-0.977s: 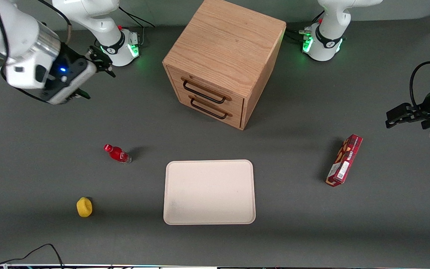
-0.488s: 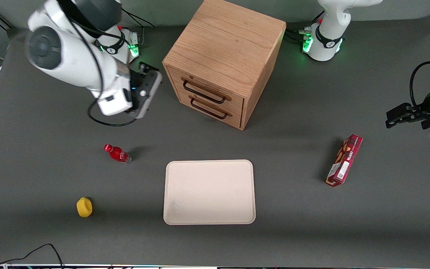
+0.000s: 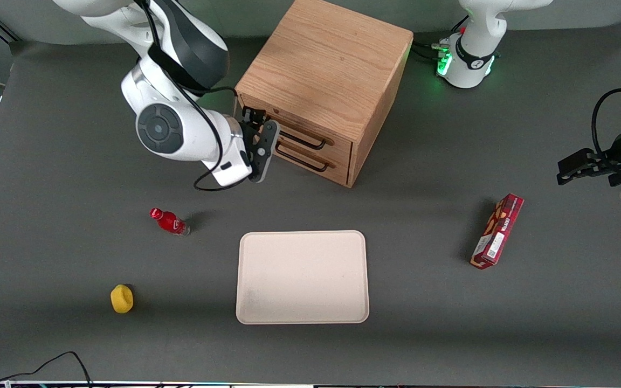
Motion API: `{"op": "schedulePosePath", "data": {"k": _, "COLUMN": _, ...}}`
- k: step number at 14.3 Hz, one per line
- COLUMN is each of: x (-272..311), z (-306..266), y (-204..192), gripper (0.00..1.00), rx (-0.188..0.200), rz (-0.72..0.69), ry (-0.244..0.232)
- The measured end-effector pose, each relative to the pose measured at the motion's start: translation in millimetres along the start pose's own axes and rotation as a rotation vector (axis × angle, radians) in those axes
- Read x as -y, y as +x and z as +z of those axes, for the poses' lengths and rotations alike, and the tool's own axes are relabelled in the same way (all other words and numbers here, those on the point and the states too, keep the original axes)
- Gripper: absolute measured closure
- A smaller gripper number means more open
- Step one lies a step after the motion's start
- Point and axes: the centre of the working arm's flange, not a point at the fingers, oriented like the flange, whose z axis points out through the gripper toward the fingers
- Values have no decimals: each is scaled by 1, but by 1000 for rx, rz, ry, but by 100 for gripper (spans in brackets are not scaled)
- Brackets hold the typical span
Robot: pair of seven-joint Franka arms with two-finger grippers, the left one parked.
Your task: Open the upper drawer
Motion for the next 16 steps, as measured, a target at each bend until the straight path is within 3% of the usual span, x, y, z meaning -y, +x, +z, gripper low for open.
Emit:
{"op": "schedulePosePath", "data": {"k": 10, "x": -8, "z": 61, "y": 37, "gripper": 0, "rx": -38, "rz": -10, "ry": 55}}
{"op": "schedulePosePath", "data": {"k": 16, "x": -2, "z": 77, "y": 43, "gripper": 0, "rx": -45, "rz": -5, "ry": 57}}
